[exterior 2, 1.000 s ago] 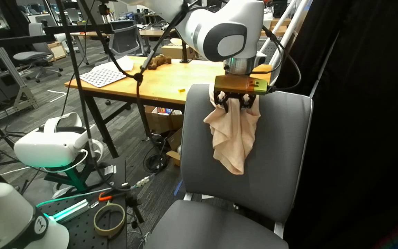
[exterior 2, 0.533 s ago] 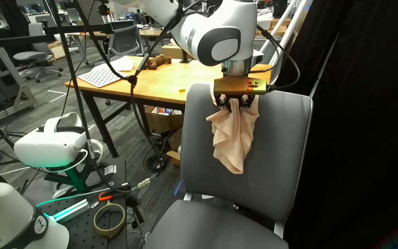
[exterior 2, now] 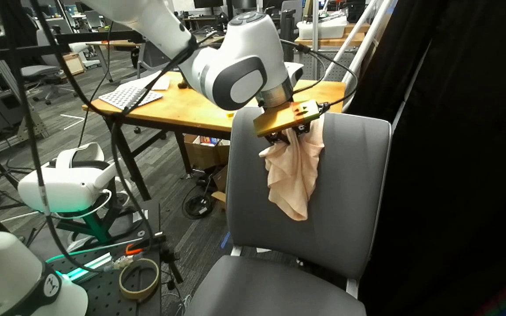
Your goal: Remove the shirt from the chair.
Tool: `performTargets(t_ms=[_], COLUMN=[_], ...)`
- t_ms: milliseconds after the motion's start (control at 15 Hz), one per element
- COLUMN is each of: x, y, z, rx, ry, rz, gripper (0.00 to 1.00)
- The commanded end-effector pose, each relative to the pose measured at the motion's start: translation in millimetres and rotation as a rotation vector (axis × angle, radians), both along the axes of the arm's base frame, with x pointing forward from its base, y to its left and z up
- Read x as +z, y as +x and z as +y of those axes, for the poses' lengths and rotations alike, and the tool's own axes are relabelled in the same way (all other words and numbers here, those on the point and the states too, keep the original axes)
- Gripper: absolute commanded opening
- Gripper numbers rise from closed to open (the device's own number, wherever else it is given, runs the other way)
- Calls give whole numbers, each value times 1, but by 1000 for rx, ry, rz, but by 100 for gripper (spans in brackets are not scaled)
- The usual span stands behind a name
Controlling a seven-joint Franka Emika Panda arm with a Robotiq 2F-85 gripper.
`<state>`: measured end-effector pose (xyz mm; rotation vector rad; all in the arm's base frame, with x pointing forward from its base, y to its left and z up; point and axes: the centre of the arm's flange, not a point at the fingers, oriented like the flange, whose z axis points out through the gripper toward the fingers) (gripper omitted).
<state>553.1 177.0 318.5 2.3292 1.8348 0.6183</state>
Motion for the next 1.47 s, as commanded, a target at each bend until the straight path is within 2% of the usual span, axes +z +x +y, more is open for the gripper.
performTargets(t_ms=[0,200,267,400,533,933,1067,1133,1200,1267,1333,1400], x=[-16,-22,-12,2,-5,-9,-10,-3,14,32,-10,-4], y=[-44,-54,-47,-51,-68,-71,-37,-20,-17,-22,-35,-33], z=[8,13,13,-2,-9,-4,3,3,-1,-6,-16,-17], rx=[109,136,71,40,52,10,-69,-125,-156,-198,-152,-159], ry=[-10,3,45,121,156,264,224,167,139,113,171,162], rz=[-165,-326,-353,-400,-487,-750,-658,-572,-522,-472,-518,-506], gripper=[9,9,9,9,9,9,7,8,7,40,41,23])
